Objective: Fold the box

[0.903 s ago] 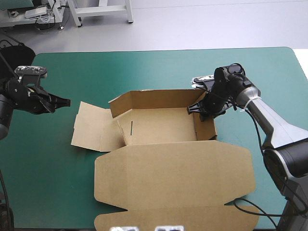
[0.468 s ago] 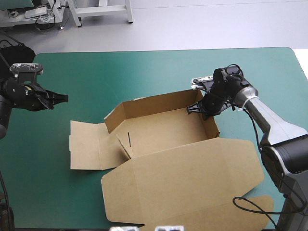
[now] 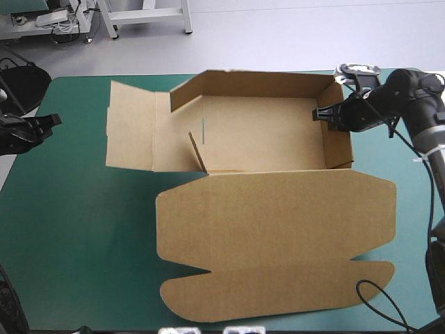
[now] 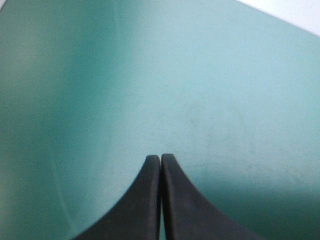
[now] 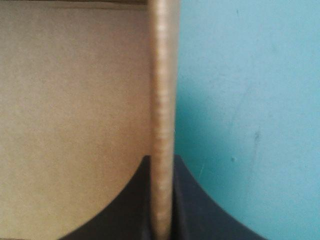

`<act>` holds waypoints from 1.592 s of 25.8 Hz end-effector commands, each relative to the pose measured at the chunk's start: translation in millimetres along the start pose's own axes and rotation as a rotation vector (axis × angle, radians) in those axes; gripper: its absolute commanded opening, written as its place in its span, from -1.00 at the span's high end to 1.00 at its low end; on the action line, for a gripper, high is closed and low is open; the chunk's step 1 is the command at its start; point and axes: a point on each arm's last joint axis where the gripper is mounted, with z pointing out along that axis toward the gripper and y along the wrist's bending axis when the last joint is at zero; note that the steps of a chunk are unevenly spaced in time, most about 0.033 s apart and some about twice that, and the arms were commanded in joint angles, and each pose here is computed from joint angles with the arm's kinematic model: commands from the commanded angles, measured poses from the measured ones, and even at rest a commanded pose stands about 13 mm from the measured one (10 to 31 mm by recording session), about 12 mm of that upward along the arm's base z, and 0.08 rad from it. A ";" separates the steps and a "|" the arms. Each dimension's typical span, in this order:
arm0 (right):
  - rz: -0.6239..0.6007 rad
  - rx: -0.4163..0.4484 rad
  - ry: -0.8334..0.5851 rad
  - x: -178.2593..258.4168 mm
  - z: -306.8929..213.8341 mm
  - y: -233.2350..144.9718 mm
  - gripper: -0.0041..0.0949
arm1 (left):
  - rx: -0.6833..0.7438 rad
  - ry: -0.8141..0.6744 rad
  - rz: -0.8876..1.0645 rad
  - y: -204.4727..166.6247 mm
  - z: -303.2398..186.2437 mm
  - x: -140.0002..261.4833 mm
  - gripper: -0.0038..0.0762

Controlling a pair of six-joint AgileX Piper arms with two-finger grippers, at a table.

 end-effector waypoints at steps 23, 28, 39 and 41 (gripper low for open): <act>-0.013 -0.302 -0.370 -16.4 -70.6 40.2 0.95 | 0.985 0.039 -0.039 -125.5 3.2 1.5 0.93; -0.018 -0.295 -0.345 -20.4 -45.9 47.5 0.95 | 1.054 0.057 -0.004 -130.2 -4.8 4.7 0.93; 0.005 -0.284 -0.322 -28.2 -8.7 51.5 0.95 | 1.044 0.059 0.016 -134.5 -18.1 7.6 0.93; -0.003 -0.283 -0.315 -28.6 -1.1 54.8 0.95 | 1.062 0.079 0.022 -142.0 -17.7 11.0 0.93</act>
